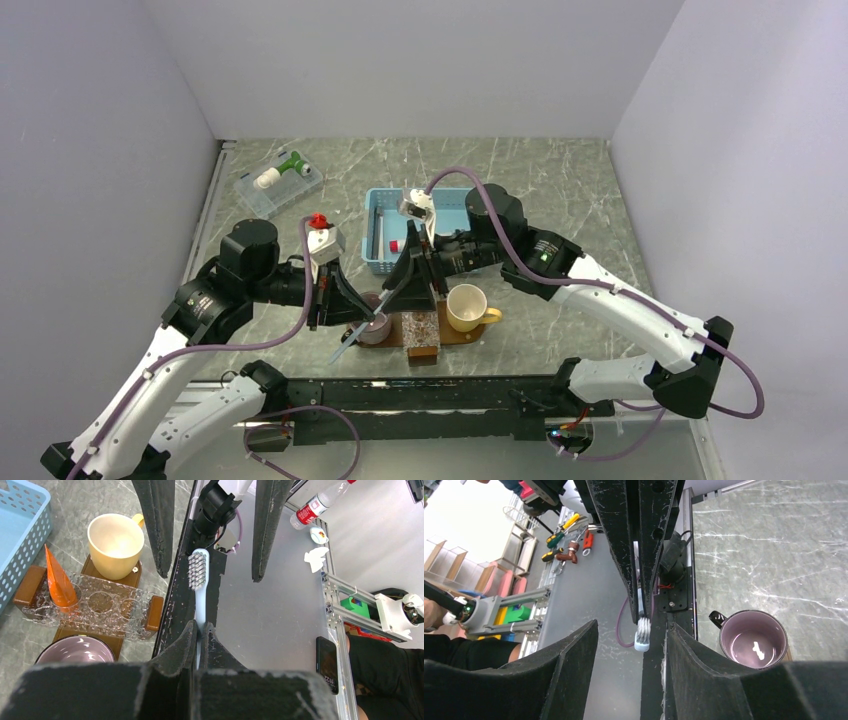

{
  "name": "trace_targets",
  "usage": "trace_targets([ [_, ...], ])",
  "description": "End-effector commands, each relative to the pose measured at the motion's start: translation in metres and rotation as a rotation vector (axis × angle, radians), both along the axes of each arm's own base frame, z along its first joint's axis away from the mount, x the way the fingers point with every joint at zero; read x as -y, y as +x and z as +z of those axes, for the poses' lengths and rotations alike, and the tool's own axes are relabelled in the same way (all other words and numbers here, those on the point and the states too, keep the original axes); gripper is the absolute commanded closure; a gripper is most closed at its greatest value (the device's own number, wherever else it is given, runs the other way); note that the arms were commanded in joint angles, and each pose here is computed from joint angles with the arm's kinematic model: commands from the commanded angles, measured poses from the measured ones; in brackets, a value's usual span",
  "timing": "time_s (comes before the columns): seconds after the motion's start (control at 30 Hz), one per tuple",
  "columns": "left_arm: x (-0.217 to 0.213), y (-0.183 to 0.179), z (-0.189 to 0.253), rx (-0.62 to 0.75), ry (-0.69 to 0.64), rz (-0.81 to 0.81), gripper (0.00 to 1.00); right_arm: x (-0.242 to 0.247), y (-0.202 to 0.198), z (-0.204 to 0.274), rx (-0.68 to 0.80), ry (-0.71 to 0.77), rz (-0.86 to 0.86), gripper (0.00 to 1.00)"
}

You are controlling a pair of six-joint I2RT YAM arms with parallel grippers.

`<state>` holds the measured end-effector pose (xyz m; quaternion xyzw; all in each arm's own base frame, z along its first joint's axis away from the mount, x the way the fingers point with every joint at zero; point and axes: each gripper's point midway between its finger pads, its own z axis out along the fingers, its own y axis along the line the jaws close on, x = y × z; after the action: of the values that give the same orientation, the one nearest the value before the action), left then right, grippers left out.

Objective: Prepare toiletry sets of a toothbrush and toothpaste on the tray

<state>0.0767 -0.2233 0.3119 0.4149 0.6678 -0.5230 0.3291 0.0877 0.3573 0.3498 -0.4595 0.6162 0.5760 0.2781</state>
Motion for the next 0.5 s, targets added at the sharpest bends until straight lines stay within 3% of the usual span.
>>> trace_targets([
  [0.0, 0.001, 0.001, 0.005, 0.052, -0.019, -0.012, 1.00, -0.004, 0.004, 0.020, 0.068, 0.051, -0.017, 0.46],
  [0.33, 0.000, 0.000, 0.007, 0.062, -0.020, -0.009, 1.00, -0.007, 0.007, 0.006, 0.067, -0.013, -0.046, 0.52],
  [0.47, 0.000, -0.001, 0.007, 0.063, -0.021, -0.012, 1.00, -0.008, 0.007, 0.005, 0.070, -0.013, -0.045, 0.64],
])
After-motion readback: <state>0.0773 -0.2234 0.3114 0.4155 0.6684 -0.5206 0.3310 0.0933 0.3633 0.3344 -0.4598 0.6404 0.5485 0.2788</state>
